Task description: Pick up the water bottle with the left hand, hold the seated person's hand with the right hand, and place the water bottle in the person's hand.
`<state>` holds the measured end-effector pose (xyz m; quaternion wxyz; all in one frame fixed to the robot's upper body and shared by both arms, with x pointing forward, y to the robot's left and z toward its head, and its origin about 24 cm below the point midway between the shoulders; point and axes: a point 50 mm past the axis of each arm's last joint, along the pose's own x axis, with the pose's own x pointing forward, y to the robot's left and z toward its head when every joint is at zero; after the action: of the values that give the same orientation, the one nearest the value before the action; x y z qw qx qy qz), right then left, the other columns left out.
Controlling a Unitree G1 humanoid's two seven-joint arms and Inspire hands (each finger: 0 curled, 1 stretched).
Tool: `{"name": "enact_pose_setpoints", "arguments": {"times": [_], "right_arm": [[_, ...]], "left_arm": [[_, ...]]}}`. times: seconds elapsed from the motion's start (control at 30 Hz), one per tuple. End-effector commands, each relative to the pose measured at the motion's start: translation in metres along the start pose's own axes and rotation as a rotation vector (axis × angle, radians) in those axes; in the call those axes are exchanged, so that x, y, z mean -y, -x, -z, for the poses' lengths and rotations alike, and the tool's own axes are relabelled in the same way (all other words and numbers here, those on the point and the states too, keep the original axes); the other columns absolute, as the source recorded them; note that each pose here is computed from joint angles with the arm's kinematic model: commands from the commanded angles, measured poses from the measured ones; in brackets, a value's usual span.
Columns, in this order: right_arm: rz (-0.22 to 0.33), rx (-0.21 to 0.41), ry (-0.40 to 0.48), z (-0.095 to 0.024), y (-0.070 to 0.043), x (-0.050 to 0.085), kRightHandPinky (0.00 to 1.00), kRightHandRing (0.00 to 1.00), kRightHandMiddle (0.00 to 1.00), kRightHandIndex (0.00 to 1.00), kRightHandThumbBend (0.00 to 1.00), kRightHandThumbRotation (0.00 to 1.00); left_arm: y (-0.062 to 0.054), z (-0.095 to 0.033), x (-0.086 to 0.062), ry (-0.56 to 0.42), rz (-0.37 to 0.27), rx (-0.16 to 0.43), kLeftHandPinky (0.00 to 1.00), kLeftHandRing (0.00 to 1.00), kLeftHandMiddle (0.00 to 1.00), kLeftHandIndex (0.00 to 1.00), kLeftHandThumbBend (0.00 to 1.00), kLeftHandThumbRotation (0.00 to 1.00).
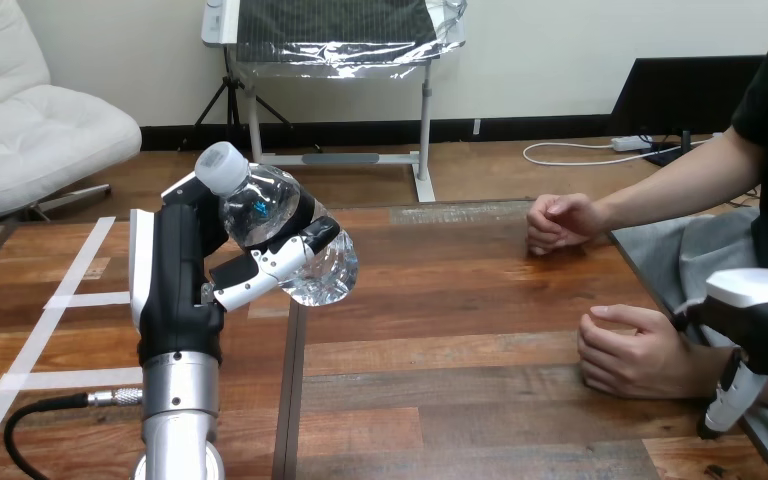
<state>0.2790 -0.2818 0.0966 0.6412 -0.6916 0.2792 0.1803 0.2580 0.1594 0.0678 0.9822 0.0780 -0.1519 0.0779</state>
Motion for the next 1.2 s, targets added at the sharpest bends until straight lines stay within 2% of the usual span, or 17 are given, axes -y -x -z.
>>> {"name": "enact_pose_setpoints", "arguments": {"times": [0.0, 0.63, 0.83, 1.17], "right_arm": [[0.1, -0.036, 0.011, 0.0039, 0.0031, 0.0299, 0.82, 0.92, 0.94, 0.9, 0.72, 0.01], [0.157, -0.028, -0.072, 0.0086, 0.0083, 0.0298, 0.86, 0.95, 0.97, 0.95, 0.71, 0.11], [0.152, -0.026, -0.081, 0.0077, 0.0094, 0.0287, 0.86, 0.95, 0.97, 0.96, 0.7, 0.13], [0.118, -0.032, -0.074, 0.0058, 0.0053, 0.0259, 0.81, 0.93, 0.97, 0.95, 0.7, 0.08]], "left_arm": [[-0.0155, -0.023, -0.0001, 0.001, -0.013, 0.13, 0.38, 0.41, 0.46, 0.49, 0.62, 0.0], [-0.0159, -0.0208, -0.0014, 0.004, -0.011, 0.12, 0.39, 0.42, 0.46, 0.49, 0.62, 0.0], [-0.016, -0.0208, -0.0012, 0.014, -0.008, 0.12, 0.39, 0.42, 0.46, 0.49, 0.62, 0.0], [-0.0165, -0.0211, -0.0015, -0.002, -0.007, 0.119, 0.39, 0.42, 0.46, 0.49, 0.62, 0.0]]}}
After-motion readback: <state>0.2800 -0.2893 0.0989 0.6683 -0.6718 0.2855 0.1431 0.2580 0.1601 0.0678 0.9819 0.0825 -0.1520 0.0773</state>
